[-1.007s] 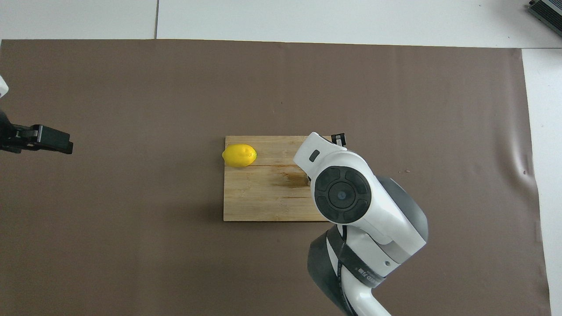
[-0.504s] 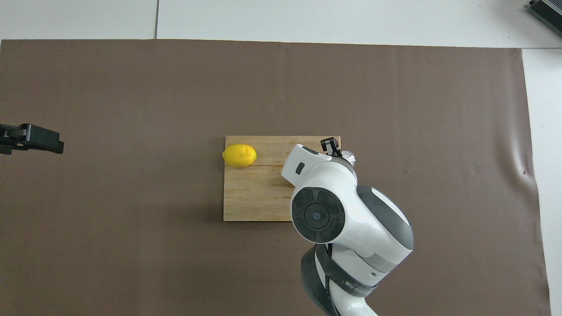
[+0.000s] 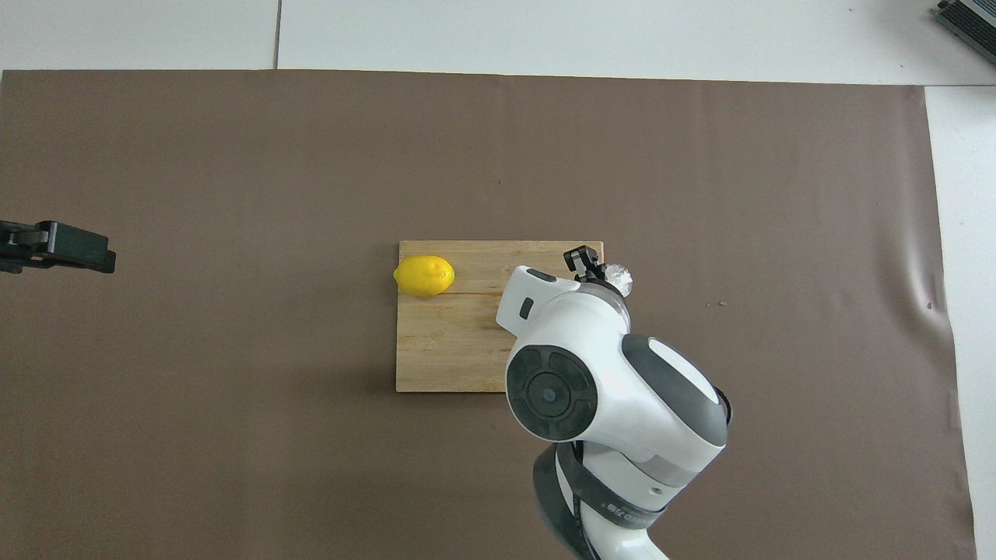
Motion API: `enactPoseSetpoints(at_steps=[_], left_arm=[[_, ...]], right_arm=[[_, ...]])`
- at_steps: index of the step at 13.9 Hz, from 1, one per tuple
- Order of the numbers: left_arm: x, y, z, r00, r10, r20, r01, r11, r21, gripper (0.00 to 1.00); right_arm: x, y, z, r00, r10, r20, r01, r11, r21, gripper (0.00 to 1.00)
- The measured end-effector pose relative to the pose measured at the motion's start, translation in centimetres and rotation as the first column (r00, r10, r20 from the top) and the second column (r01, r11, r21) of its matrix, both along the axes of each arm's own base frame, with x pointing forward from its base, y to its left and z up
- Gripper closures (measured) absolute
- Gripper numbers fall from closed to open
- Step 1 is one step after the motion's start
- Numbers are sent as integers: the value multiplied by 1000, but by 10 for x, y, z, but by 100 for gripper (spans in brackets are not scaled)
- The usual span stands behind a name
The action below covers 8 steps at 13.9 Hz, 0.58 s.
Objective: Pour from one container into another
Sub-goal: 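Tilt the white cup with the right gripper to pour into the silver cup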
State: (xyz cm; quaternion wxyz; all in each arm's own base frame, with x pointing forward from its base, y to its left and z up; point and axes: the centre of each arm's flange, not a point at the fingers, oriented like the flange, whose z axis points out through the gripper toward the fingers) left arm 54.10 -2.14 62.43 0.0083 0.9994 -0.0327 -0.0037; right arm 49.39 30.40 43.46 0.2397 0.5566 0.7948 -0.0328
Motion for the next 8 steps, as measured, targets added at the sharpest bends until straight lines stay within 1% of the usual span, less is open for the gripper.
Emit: enactPoseSetpoints(at_steps=[3, 4, 6, 8], left_arm=[[0, -1, 0, 1000, -3, -2, 3, 1000, 0, 0], [0, -1, 0, 1000, -2, -1, 2, 1000, 0, 0], [0, 0, 0, 1000, 0, -1, 0, 1000, 0, 0], [0, 2, 0, 1000, 4, -2, -4, 1000, 0, 0]], right_arm=[[-1, 1, 1, 1000, -11, 5, 11, 1000, 8, 50], [-1, 2, 2, 999, -34, 5, 33, 999, 26, 50], [-3, 2, 6, 997, -78, -15, 79, 994, 79, 50], [-3, -2, 14, 995, -101, -20, 103, 989, 108, 50]])
